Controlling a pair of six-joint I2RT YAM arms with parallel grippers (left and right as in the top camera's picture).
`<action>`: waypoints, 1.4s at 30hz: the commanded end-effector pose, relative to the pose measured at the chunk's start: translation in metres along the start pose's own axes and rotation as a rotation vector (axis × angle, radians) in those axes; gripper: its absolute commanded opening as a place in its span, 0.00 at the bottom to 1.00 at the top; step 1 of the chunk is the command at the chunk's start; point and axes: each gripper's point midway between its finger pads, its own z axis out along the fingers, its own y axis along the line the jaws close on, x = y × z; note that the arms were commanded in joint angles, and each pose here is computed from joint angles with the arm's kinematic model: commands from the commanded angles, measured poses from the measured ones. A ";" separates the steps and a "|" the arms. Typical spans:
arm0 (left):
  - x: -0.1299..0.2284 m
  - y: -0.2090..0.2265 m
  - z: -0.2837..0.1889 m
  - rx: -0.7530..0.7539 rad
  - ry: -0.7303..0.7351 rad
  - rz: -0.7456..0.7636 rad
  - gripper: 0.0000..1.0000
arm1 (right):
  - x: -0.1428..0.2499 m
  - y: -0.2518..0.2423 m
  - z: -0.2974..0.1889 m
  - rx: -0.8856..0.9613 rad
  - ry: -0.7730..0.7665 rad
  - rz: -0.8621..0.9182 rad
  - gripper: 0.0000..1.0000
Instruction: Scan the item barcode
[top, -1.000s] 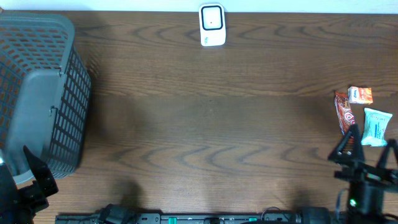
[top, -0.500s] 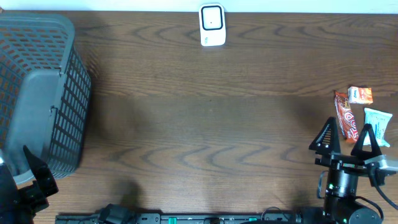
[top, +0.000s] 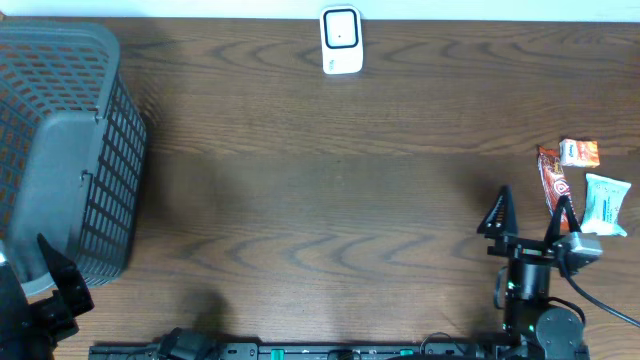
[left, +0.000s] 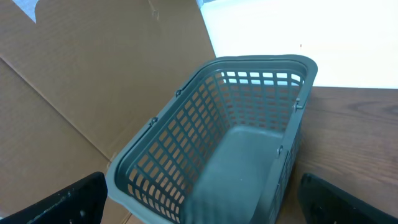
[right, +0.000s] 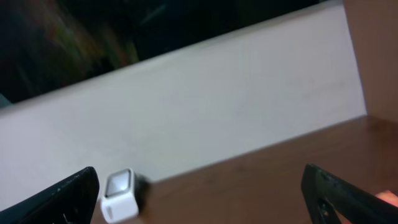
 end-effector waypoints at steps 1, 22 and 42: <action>0.000 0.002 0.000 -0.009 0.001 -0.013 0.98 | 0.019 -0.002 0.000 -0.007 0.033 -0.044 0.99; 0.000 0.002 0.000 -0.009 0.001 -0.013 0.98 | 0.087 -0.021 -0.011 0.034 0.293 -0.155 0.99; 0.000 0.002 0.000 -0.009 0.001 -0.013 0.98 | 0.087 -0.021 -0.011 0.034 0.293 -0.155 0.99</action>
